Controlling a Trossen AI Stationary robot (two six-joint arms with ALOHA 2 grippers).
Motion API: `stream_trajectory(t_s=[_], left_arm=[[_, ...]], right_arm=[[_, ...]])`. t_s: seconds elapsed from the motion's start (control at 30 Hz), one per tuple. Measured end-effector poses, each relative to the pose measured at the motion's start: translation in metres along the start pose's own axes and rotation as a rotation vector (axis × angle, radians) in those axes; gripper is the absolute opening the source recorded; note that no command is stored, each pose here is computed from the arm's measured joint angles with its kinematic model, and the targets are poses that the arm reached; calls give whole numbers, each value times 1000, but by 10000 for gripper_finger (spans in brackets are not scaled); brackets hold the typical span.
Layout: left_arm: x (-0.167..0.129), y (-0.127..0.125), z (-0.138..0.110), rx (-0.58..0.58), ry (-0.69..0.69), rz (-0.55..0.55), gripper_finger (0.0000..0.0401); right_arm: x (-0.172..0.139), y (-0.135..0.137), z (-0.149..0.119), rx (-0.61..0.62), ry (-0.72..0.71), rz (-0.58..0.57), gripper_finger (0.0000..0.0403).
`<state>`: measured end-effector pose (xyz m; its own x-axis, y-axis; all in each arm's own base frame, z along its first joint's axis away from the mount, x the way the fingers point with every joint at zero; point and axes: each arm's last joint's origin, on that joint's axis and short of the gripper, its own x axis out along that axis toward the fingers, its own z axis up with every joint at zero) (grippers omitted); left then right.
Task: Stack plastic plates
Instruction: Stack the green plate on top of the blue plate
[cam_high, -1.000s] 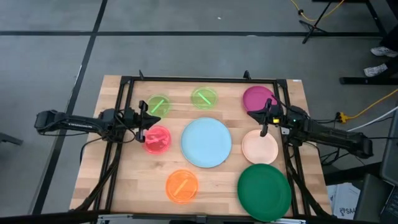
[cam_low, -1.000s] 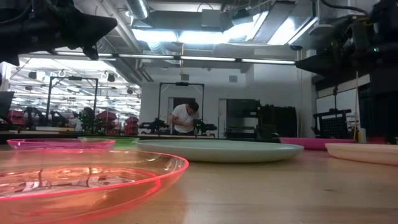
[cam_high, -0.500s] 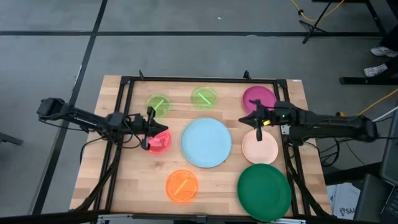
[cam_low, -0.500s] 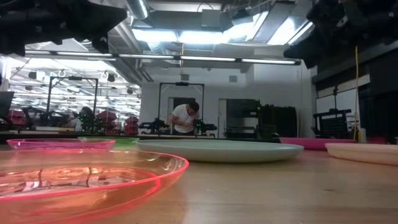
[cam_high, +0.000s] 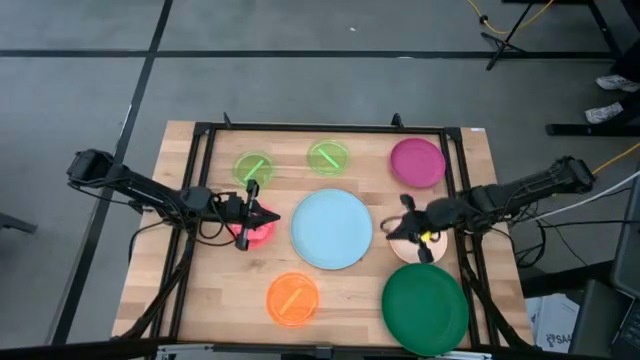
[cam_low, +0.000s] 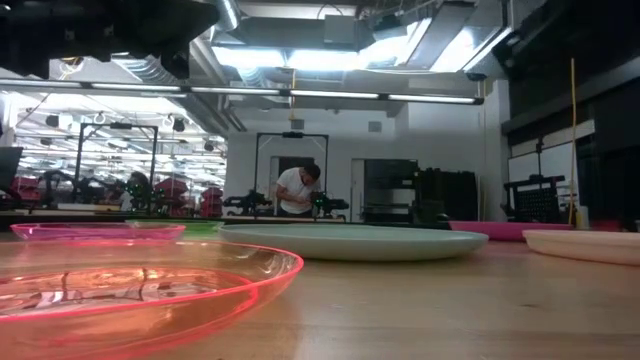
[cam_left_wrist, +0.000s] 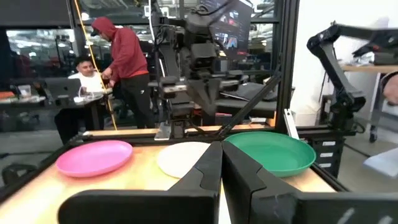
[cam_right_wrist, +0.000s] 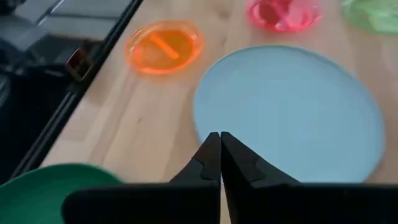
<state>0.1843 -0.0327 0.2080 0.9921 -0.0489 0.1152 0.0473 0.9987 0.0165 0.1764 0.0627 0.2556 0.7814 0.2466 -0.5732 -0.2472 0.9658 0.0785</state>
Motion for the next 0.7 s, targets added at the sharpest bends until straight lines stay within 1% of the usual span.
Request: stream_trajectory(t_s=[0.13,0.23,0.37,0.53,0.6,0.7], left_arm=[[1,2,0,4,3,11,4],[1,2,0,5,3,13,4],[1,2,0,5,3,12,4],[1,2,0,4,-3,14,4],[1,2,0,3,-3,13,4],[1,2,0,3,-3,13,4]], right_arm=[[8,18,7,-41,61,20,1],[15,29,11,-43,119,38,1],[26,38,7,42,189,42,1],[41,40,-1,113,269,16,2],[47,41,-5,126,315,15,13],[57,42,-14,132,412,17,47]])
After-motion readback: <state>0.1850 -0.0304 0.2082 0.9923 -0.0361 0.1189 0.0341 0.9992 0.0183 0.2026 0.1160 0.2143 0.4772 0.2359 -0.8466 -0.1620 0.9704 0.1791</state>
